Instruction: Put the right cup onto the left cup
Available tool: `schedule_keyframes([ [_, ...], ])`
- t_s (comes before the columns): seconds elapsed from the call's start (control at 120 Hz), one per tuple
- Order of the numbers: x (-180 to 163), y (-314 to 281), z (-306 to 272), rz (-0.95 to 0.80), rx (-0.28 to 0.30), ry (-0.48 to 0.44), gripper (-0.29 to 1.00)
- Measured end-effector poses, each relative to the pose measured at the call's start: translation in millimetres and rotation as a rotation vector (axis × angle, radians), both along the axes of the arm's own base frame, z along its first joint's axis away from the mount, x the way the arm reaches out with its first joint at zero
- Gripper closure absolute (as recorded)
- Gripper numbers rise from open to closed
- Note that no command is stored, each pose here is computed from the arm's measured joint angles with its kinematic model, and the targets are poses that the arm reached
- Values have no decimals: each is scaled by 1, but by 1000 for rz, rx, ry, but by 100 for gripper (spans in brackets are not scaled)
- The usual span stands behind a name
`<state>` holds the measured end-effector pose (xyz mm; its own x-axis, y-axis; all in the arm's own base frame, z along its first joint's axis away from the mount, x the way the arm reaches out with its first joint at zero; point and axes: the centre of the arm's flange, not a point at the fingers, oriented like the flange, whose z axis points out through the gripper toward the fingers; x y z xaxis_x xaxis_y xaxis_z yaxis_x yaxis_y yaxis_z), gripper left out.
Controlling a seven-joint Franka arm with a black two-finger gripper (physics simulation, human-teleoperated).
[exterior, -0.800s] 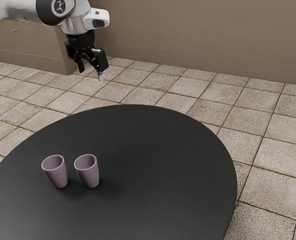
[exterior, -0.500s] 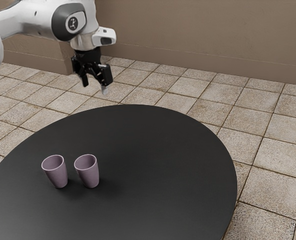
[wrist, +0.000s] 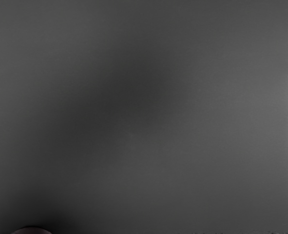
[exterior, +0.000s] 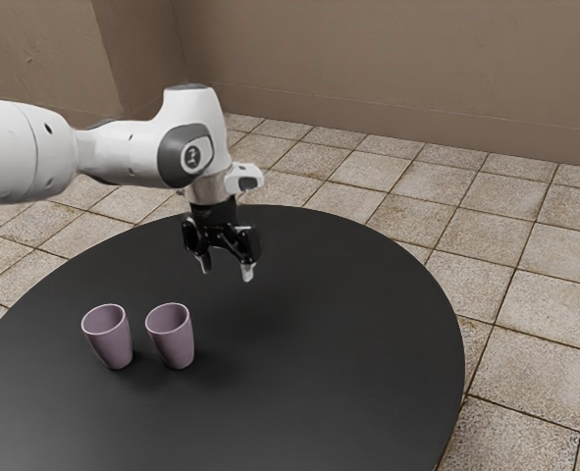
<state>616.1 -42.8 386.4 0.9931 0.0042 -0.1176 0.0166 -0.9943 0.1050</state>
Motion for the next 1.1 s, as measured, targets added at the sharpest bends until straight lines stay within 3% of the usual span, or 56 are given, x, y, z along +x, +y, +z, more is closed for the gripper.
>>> schedule_keyframes([
  [0.1, -34, 4, 3, 41, -30, -1, 2],
  [0.275, -65, 27, -6, 101, -9, 16, 2],
  [1.1, -77, 41, -82, 266, 34, 59, 3],
])
